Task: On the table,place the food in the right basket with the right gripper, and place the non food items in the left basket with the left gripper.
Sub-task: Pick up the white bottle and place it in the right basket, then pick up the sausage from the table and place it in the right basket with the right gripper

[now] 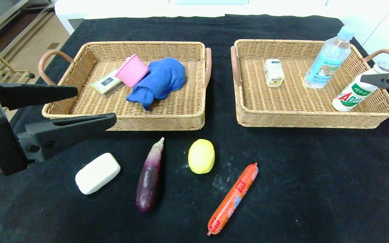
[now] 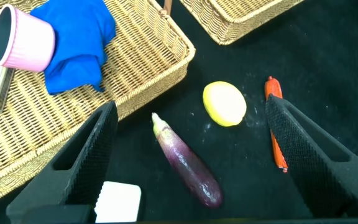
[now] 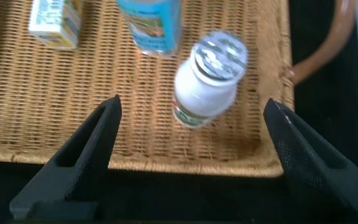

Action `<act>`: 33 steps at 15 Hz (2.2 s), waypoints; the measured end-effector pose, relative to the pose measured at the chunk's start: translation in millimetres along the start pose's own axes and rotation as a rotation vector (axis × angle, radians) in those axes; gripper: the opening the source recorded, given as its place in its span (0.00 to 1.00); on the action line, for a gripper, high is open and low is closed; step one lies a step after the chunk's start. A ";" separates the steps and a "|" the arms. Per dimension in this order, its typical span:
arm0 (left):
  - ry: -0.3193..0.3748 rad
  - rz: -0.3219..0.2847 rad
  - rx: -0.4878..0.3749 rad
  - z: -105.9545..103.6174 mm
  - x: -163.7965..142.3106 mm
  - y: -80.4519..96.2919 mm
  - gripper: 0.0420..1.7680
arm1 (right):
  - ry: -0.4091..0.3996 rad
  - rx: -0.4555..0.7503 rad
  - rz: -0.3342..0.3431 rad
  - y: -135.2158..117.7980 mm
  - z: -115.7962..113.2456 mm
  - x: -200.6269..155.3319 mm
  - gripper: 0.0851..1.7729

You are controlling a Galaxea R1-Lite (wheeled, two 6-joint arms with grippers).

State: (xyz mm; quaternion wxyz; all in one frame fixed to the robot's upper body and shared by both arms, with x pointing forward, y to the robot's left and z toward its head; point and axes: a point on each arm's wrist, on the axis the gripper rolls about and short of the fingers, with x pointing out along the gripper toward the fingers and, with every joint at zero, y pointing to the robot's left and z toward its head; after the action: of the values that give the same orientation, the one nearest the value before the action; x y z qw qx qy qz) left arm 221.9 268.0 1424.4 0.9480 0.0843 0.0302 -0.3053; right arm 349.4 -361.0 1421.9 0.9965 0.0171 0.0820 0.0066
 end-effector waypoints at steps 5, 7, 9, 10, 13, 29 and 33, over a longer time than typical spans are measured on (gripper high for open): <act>0.002 0.000 -0.001 -0.4 0.4 -0.1 0.97 | 0.063 0.045 -0.033 21.1 -1.7 -17.2 0.95; 0.003 -0.001 -0.001 -0.6 0.6 -0.2 0.97 | 0.086 0.047 -0.037 34.2 -2.2 -24.3 0.95; 0.003 -0.002 0.000 -0.5 0.4 -0.3 0.97 | 0.103 0.046 -0.031 49.5 -3.2 -31.8 0.96; 0.003 -0.002 0.000 -0.6 0.4 -0.3 0.97 | 0.113 0.047 -0.027 57.5 -4.3 -35.4 0.96; 0.002 -0.001 0.000 -0.5 0.1 -0.2 0.97 | 0.153 0.063 -0.007 84.3 -10.1 -45.6 0.96; 0.010 -0.005 0.001 -2.5 1.5 -0.6 0.97 | 0.478 0.169 0.116 217.8 -72.2 -55.2 0.96; 0.012 -0.005 0.001 -3.1 1.8 -0.7 0.97 | 0.508 0.131 0.161 242.2 -82.3 -55.6 0.96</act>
State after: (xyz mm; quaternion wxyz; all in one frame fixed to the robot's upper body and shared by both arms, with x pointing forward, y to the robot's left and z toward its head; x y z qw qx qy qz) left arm 223.0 267.0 1421.1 0.9471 0.0866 0.0360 -0.3071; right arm 278.6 -117.2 1358.4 0.9370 0.0858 0.3279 0.0845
